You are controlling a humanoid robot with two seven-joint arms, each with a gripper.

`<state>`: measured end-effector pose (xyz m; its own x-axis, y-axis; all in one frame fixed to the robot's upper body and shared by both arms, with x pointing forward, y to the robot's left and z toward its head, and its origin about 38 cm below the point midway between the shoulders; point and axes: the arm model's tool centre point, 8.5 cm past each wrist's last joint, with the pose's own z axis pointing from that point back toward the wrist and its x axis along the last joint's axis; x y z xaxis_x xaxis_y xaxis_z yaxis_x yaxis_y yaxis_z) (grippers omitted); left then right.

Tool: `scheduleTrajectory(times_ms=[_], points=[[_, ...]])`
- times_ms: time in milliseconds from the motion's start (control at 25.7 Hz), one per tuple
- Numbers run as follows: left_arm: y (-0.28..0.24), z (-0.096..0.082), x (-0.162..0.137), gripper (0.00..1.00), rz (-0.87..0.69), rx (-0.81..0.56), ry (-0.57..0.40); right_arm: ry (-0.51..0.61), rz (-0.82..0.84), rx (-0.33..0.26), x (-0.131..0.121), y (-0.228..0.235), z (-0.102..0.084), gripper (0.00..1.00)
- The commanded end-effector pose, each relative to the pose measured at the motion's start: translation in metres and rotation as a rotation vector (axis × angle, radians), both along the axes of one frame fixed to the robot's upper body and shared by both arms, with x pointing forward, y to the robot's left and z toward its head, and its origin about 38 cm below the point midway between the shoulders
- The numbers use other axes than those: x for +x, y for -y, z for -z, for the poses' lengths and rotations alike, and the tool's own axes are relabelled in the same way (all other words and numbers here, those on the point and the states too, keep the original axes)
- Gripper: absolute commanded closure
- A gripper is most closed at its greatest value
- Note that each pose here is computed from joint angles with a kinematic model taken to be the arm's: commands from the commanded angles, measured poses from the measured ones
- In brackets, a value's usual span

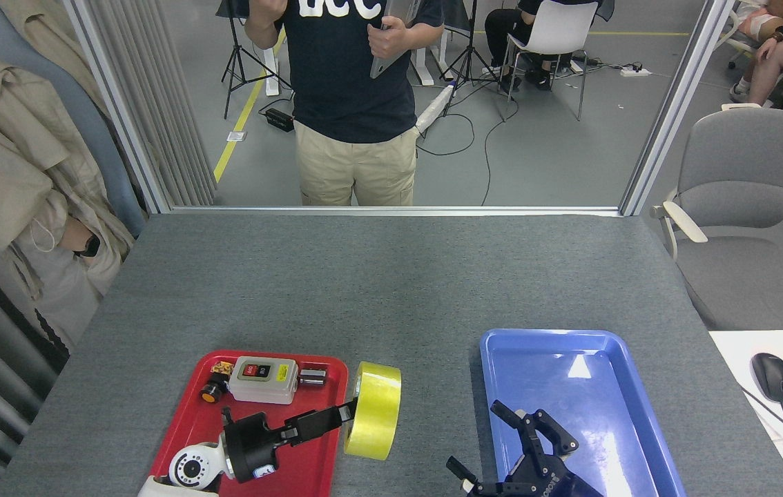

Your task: Place and move tape with both arms

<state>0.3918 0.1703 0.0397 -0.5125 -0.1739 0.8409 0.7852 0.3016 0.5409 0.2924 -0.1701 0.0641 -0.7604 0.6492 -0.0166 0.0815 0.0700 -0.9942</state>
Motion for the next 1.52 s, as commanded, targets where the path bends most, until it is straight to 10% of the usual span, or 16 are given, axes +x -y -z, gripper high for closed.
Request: scheduleTrajectory(times_ms=[0,311,583,817,1050,1283,1478], points=[[0.007,0.003,-0.004,1.00,0.045,0.014,-0.011,0.001,-0.065,-0.005,-0.005,-0.027,0.001,0.01],[0.016,0.001,-0.005,1.00,0.051,-0.004,-0.004,-0.009,-0.149,0.021,-0.015,-0.067,0.003,0.05],[0.017,0.003,-0.009,1.00,0.051,-0.008,-0.010,-0.014,-0.156,0.035,-0.016,-0.073,0.003,0.65],[0.017,-0.001,-0.010,1.00,0.050,-0.010,0.010,-0.032,-0.155,0.031,-0.016,-0.072,0.010,0.96],[-0.006,-0.015,0.003,0.00,-0.101,-0.138,0.038,-0.036,-0.153,0.030,-0.015,-0.071,0.011,1.00],[-0.024,-0.017,0.002,0.00,-0.223,-0.304,0.020,-0.020,-0.111,0.030,-0.006,-0.066,0.007,1.00],[-0.056,-0.011,0.014,0.00,-0.434,-0.212,0.069,-0.006,0.273,0.018,0.023,-0.032,0.006,1.00]])
